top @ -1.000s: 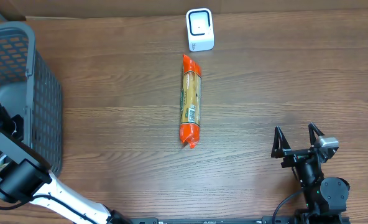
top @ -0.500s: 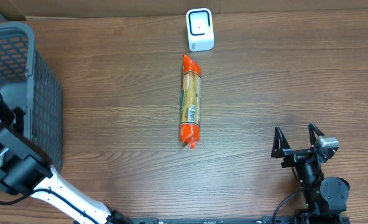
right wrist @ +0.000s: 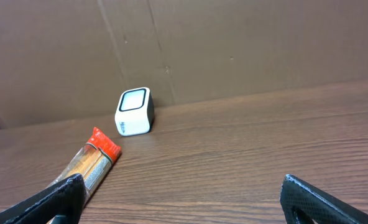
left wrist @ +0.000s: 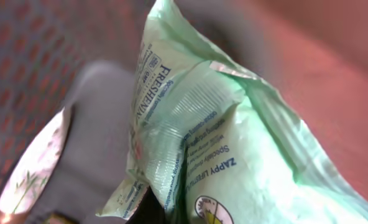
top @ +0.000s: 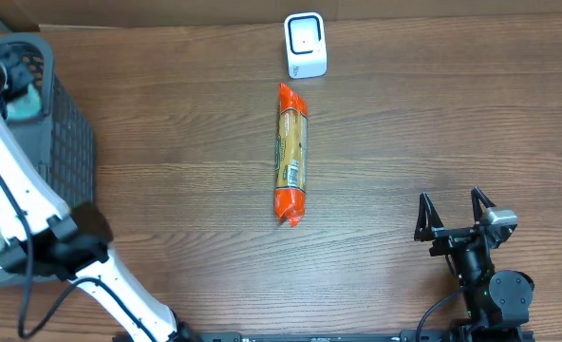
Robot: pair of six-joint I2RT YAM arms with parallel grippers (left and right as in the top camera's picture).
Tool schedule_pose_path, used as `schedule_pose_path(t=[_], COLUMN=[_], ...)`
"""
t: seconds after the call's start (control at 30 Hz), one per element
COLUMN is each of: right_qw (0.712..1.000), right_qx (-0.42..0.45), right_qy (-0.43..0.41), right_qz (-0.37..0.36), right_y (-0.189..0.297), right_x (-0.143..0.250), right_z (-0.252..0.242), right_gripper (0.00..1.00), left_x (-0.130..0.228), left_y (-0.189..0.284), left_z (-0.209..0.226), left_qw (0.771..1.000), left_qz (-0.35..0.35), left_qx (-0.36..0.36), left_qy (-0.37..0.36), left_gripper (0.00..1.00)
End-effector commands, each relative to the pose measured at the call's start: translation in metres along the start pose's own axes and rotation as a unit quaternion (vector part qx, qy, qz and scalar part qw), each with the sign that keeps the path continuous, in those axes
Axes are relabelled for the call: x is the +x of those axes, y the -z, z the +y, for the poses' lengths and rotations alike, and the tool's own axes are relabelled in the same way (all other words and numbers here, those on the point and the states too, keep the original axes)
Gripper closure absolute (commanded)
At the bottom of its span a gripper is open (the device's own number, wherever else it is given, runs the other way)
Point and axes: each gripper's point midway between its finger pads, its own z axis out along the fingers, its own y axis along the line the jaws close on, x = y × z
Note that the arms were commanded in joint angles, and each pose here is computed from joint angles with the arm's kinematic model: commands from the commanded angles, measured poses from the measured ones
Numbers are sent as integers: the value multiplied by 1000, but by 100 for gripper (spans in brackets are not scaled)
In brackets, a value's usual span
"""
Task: Scan the item barcode
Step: 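Reach the left gripper into the basket and grasp the mint-green packet, then carry the green packet out and drop it beside the pasta pack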
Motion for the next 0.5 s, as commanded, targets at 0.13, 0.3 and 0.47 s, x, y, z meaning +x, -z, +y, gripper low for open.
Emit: schedule_pose_path(t=[0.13,0.3,0.47], right_qw=[1000,1000,1000], right_qx=[3,3,3], right_qy=[-2,-2,-2], right_qz=[-4,-4,-4], right_y=[0,0,0], right_x=[1,1,1], right_z=[-1,-1,-1], right_gripper=[0,0,0], left_x=[23,58,118], left_y=[143,123,75], left_z=[-79,-133,-178], left_qw=[986,980,972], left_qz=[-111,-43,79], left_qx=[104,148,145], left_qy=[-67,-126,-165], left_gripper=[96,96,96])
